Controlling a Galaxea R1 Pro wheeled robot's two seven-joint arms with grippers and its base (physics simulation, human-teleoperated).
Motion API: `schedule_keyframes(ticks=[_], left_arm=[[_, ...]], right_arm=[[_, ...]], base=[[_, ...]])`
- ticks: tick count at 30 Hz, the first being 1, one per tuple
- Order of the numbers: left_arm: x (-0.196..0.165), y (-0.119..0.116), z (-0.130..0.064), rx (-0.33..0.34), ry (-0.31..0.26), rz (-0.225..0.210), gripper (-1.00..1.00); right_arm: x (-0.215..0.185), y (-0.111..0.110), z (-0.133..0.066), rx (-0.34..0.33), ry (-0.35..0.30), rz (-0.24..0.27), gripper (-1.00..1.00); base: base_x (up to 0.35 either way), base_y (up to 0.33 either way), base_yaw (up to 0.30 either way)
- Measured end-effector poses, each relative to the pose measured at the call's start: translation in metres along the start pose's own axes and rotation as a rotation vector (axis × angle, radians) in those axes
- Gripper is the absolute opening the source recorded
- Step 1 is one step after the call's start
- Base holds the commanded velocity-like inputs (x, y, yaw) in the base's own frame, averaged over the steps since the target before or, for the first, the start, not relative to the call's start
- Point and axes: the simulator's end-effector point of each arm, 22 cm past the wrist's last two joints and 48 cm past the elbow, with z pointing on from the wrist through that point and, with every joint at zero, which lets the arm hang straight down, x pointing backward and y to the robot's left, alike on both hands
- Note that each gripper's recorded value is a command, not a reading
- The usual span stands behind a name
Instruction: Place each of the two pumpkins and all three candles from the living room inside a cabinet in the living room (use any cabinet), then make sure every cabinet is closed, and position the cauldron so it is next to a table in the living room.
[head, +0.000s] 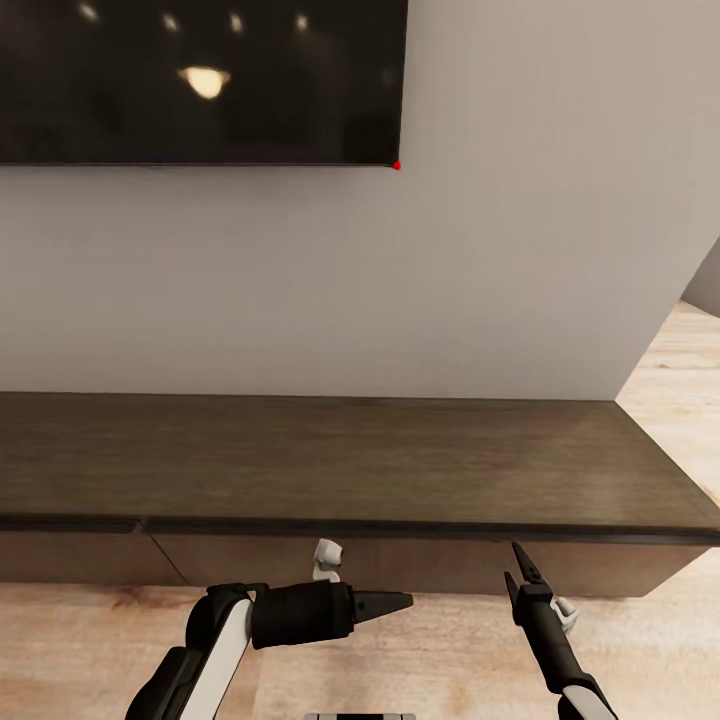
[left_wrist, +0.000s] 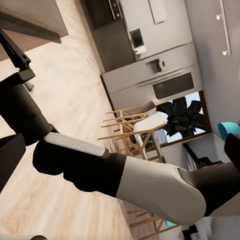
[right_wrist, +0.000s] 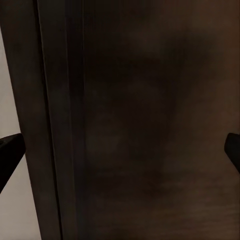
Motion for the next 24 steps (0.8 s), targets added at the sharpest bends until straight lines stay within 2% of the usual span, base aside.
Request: schedule_keyframes(ticks=[24], left_arm=[[-0.0049, 0.0022, -0.0045, -0.007, -0.017, -0.001, 1.0]], right_arm=[[0.0002, -0.0001, -0.0001, 0.0, 0.001, -0.001, 1.0]], base=[[0.0, 0.0, 0.0]])
